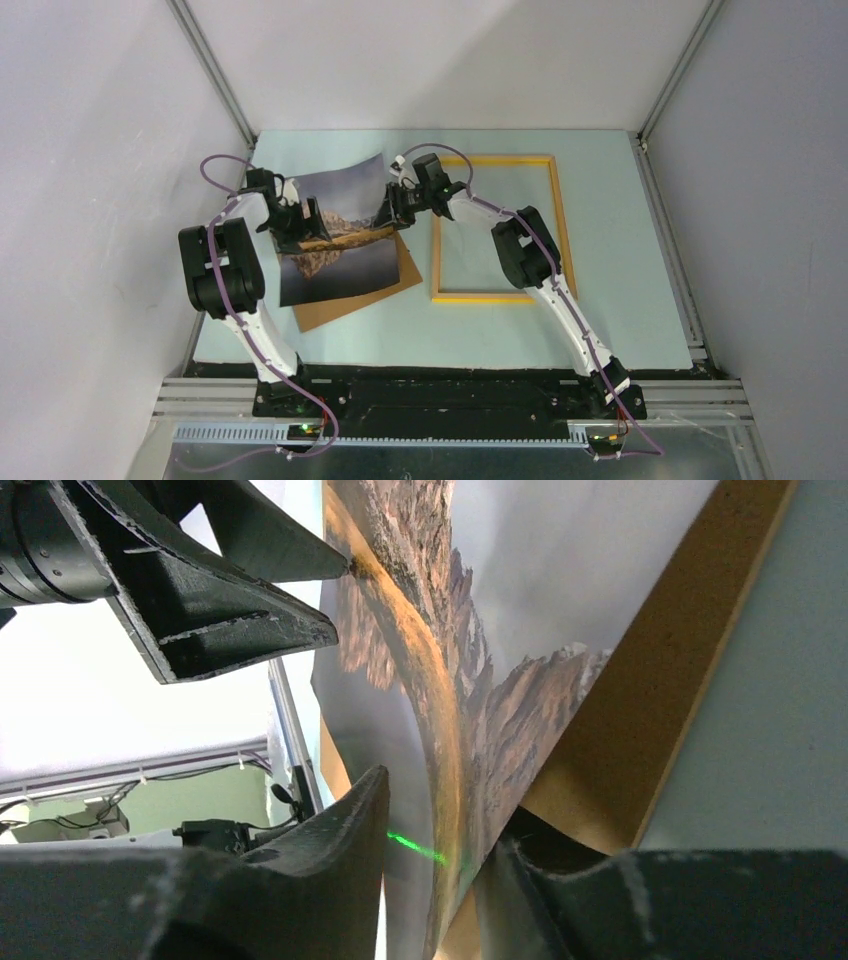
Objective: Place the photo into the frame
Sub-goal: Turn over the photo at the center of the board.
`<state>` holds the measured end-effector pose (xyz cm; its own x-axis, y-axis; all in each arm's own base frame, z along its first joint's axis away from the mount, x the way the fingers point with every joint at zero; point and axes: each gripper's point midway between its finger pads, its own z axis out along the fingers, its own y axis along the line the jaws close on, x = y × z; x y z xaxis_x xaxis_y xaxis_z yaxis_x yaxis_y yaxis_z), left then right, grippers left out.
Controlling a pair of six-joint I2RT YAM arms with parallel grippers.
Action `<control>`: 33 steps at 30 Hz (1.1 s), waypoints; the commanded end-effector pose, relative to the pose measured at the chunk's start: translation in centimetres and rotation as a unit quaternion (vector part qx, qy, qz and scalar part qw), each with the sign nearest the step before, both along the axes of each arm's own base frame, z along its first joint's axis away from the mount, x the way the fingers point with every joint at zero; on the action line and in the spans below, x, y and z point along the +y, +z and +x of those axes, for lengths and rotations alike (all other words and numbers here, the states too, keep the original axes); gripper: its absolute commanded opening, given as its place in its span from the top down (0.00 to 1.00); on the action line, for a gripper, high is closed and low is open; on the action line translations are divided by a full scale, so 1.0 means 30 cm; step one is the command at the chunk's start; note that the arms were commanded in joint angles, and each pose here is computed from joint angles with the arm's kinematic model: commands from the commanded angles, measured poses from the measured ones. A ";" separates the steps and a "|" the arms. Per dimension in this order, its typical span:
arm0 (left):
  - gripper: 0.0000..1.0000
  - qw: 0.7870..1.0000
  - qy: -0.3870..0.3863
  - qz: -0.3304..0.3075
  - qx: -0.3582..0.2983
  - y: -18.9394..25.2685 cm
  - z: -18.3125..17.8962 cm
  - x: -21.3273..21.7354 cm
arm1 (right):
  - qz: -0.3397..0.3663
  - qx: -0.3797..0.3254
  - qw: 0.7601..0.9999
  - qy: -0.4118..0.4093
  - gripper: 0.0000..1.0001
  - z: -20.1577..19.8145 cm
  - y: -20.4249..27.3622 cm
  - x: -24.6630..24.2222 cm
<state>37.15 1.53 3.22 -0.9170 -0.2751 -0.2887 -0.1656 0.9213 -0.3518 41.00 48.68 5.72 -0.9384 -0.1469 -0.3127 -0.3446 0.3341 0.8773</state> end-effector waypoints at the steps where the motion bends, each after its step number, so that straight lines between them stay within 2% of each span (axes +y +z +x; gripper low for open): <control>1: 0.10 0.999 -0.009 -0.023 0.025 -0.032 -0.050 -0.044 | 0.005 -0.022 1.000 0.003 0.66 0.003 0.051 0.011; 6: 0.09 0.999 -0.013 -0.032 0.015 -0.009 -0.045 -0.056 | 0.003 -0.034 0.999 -0.006 0.91 0.027 0.103 -0.017; 9: 0.07 0.999 -0.016 -0.037 -0.001 0.025 -0.034 -0.062 | 0.001 -0.040 0.999 -0.016 1.00 0.046 0.131 -0.047; 14: 0.01 0.997 -0.034 -0.044 -0.051 0.131 -0.007 -0.074 | 0.017 -0.051 0.998 -0.023 1.00 0.053 0.232 -0.097; 22: 0.00 0.985 -0.058 -0.043 -0.154 0.349 0.055 -0.056 | 0.068 -0.075 0.994 -0.034 1.00 0.067 0.443 -0.210; 26: 0.00 0.981 -0.061 -0.058 -0.173 0.400 0.088 -0.058 | 0.101 -0.089 0.990 -0.033 1.00 0.057 0.556 -0.263; 30: 0.00 0.978 -0.064 -0.097 -0.175 0.416 0.123 -0.085 | 0.136 -0.114 0.984 -0.027 1.00 0.034 0.692 -0.324; 33: 0.00 0.972 -0.067 -0.152 -0.168 0.427 0.155 -0.126 | 0.155 -0.130 0.979 -0.026 1.00 0.030 0.757 -0.368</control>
<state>40.29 -0.57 14.68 -0.8146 -0.2488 -0.5240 0.0680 0.8562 -0.5122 43.23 39.09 21.81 -0.8890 0.0205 -0.4575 -0.4438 0.2075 0.8718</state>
